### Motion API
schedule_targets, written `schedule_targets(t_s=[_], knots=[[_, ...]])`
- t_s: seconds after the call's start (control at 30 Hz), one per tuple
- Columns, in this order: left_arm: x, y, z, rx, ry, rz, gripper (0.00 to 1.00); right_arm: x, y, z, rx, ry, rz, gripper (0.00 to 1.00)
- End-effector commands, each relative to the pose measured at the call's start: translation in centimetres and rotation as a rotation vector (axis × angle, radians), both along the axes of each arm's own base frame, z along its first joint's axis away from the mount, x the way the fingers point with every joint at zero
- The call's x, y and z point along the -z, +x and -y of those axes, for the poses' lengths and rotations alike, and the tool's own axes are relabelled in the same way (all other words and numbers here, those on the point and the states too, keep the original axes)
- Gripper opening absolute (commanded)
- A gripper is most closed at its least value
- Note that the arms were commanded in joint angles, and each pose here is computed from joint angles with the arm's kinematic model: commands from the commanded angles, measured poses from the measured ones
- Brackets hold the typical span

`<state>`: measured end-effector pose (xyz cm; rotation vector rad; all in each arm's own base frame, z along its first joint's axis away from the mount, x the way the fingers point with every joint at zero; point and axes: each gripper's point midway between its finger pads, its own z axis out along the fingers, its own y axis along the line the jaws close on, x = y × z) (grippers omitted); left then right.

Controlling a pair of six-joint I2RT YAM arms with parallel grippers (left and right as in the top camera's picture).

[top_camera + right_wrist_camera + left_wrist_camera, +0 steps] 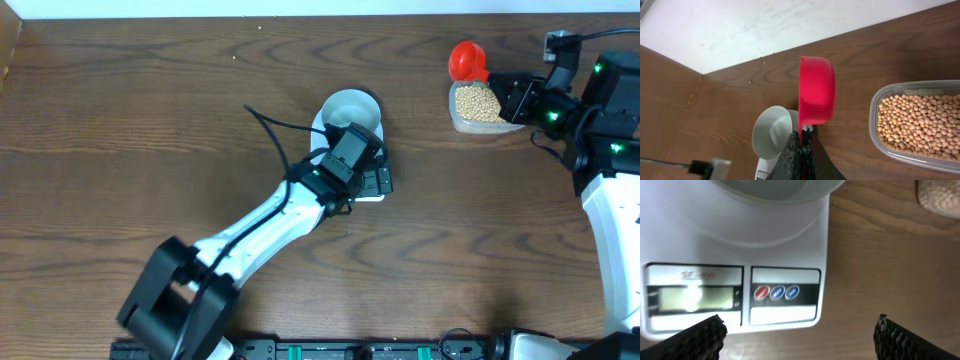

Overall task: Scoop item into bowl and weigh 50g on scale
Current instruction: 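Move the left gripper down to the scale's buttons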

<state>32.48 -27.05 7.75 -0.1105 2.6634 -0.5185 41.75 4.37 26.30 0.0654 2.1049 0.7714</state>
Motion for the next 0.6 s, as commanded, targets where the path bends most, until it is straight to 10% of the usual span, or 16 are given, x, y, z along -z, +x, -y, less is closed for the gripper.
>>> schedule_targets(t_s=[0.0, 0.57], knots=[[1.8, 0.5, 0.4, -0.017, 0.013, -0.015, 0.96, -0.4, 0.2, 0.4, 0.004, -0.037, 0.021, 0.01], [2.4, 1.3, 2.3, 0.129, 0.042, 0.08, 0.96, 0.4, -0.1, 0.7, 0.015, -0.06, -0.008, 0.01]])
